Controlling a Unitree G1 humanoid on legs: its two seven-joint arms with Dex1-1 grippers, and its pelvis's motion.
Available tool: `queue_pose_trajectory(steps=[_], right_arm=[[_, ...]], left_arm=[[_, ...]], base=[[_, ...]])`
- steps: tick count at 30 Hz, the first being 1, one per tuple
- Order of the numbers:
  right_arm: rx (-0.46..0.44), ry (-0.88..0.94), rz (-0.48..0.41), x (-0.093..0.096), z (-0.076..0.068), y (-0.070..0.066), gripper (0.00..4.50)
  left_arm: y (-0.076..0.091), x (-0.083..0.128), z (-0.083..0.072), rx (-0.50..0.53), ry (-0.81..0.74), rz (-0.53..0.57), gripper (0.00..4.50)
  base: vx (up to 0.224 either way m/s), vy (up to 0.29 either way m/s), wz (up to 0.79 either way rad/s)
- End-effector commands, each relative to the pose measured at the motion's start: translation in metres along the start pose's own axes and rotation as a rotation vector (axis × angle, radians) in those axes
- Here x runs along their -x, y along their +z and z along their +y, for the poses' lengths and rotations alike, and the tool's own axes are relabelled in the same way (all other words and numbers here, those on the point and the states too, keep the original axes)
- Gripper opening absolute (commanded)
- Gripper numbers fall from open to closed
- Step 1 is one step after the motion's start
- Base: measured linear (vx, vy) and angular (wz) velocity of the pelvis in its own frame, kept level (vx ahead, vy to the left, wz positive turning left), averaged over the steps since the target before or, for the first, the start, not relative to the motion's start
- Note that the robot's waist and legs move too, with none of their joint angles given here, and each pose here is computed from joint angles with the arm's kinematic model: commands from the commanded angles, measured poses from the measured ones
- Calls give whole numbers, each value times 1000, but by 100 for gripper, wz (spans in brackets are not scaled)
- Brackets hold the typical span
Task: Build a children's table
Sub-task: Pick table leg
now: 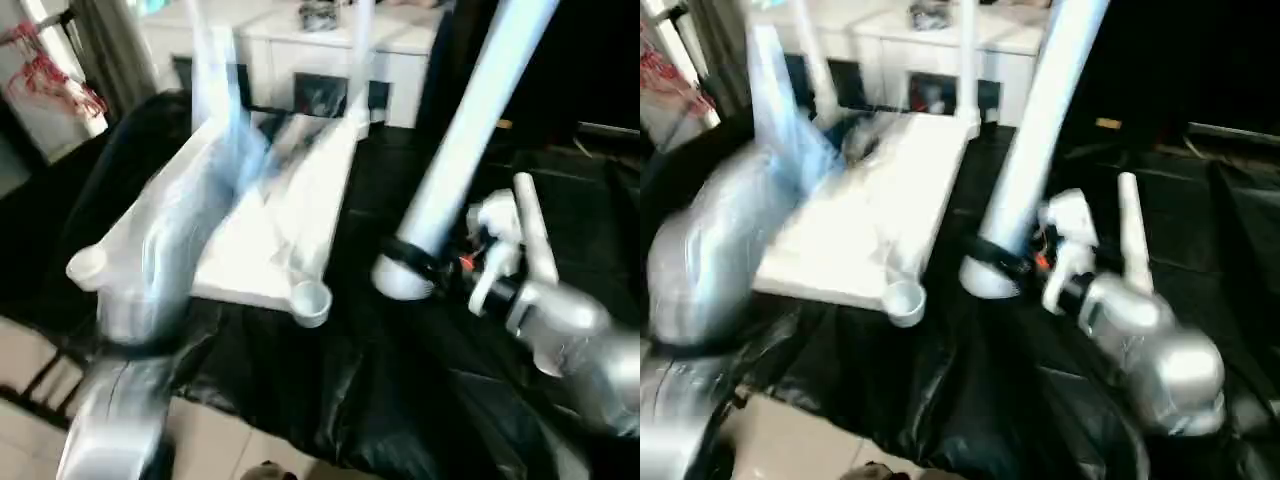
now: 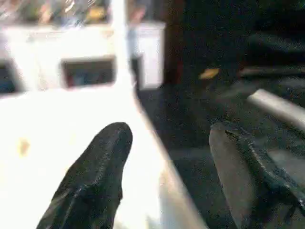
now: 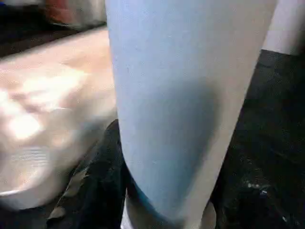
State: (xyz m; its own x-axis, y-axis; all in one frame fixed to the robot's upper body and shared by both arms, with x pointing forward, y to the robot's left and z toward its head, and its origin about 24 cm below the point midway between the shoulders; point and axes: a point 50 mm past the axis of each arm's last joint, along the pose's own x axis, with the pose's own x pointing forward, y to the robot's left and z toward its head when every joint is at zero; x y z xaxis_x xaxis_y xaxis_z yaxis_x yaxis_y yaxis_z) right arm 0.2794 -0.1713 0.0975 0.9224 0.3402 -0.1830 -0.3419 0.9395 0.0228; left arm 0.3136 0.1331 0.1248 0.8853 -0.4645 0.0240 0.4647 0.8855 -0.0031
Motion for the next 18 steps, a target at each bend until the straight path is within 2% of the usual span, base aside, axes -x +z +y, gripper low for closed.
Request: queue_pose_trajectory(steps=[1,2,3,4,7,10,12,18], right_arm=[[57,-165,-26,3,-10,-3,193],[93,-254,-18,8,-15,-14,193],[93,-254,-18,8,-15,-14,193],[82,-309,-21,12,-16,-22,193],[25,-324,-16,13,-8,-34,193],[18,-296,-13,12,-3,-36,193],[7,-287,-24,12,1,-36,193],[-20,-340,-48,10,-2,-39,193]], left_arm=[[4,4,2,-67,97,-67,305],[-9,11,4,-57,188,-68,305],[-9,11,4,-57,188,-68,305],[-19,14,6,-66,253,-38,305],[-30,19,6,-101,291,-15,305],[-33,20,9,-90,308,-5,305],[-33,21,12,-132,312,-8,305],[-30,22,19,-154,359,-32,305]], base=[[0,0,0],[0,0,0],[0,0,0],[0,0,0],[0,0,0],[0,0,0],[5,89,-13],[-10,229,-16]])
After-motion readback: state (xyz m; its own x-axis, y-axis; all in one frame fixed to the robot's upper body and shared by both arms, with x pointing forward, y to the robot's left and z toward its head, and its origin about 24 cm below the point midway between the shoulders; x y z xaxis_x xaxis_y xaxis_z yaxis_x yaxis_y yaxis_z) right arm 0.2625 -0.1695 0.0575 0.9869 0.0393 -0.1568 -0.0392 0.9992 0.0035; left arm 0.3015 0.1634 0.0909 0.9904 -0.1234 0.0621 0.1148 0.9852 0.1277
